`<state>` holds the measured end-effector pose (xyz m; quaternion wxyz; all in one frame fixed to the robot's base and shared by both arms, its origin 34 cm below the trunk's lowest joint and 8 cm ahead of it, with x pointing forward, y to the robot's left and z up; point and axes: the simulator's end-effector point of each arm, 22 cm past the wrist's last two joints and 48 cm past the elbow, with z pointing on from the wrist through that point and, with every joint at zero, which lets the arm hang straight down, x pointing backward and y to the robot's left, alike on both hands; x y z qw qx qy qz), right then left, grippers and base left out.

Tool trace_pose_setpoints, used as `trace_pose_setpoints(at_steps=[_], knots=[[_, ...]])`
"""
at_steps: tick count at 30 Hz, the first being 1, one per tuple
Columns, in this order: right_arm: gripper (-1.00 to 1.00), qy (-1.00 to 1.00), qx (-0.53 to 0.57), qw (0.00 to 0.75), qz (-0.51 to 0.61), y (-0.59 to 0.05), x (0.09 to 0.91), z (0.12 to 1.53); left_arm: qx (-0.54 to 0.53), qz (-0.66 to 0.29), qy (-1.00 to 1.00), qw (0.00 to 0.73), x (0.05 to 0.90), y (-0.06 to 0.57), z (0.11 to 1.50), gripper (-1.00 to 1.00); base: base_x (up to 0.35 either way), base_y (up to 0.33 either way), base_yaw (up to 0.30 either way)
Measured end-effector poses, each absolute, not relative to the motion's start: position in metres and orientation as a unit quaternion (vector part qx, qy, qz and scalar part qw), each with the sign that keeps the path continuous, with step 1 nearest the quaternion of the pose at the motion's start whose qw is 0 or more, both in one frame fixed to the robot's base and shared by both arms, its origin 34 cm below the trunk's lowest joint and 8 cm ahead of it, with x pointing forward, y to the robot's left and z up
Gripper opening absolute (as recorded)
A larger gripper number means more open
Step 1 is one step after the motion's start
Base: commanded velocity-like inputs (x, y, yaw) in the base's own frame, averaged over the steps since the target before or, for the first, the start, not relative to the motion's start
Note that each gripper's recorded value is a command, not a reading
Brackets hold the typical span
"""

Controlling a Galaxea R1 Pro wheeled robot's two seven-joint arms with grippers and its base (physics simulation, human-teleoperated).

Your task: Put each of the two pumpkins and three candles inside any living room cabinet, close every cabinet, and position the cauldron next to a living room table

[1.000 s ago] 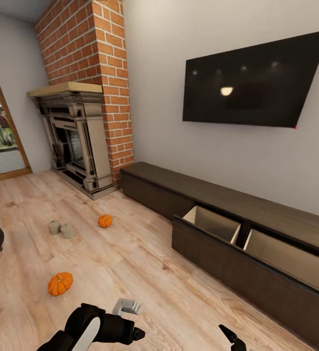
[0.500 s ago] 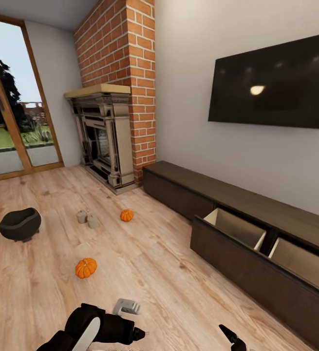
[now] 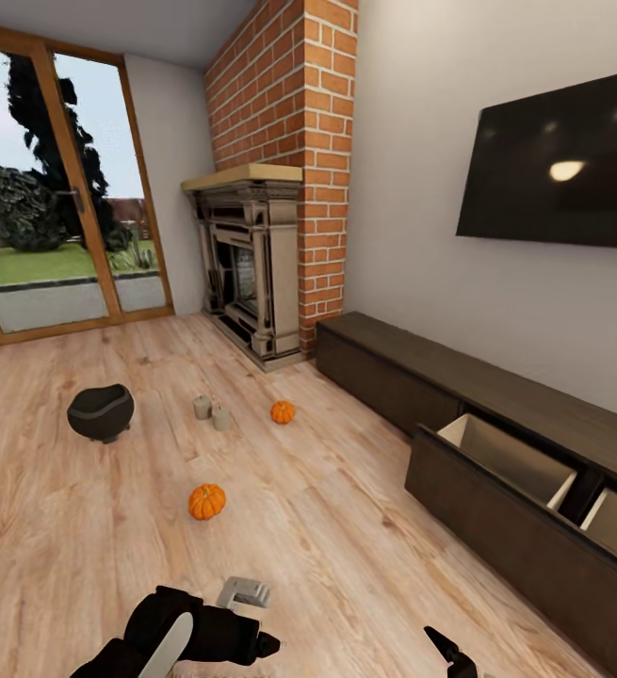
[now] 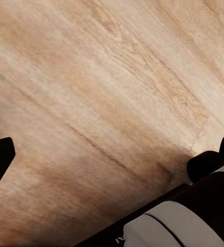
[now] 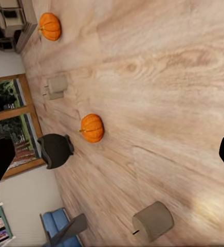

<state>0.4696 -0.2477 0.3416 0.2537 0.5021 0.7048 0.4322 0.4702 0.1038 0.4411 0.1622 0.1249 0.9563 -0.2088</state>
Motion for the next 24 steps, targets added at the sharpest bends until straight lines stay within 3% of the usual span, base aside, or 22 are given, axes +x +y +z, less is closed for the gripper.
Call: trace_pose_setpoints(at_steps=[10, 24], knots=[[1.00, 0.706, 0.502, 0.261, 0.427, -0.251, 0.471, 0.341, 0.120, -0.202, 0.958, 0.166, 0.474, 0.113, 0.441, 1.00, 0.000, 0.000, 0.299], [1.00, 0.708, 0.500, 0.268, 0.421, -0.253, 0.477, 0.367, 0.072, -0.155, 0.965, 0.200, 0.519, 0.180, 0.477, 1.00, 0.000, 0.000, 0.299]])
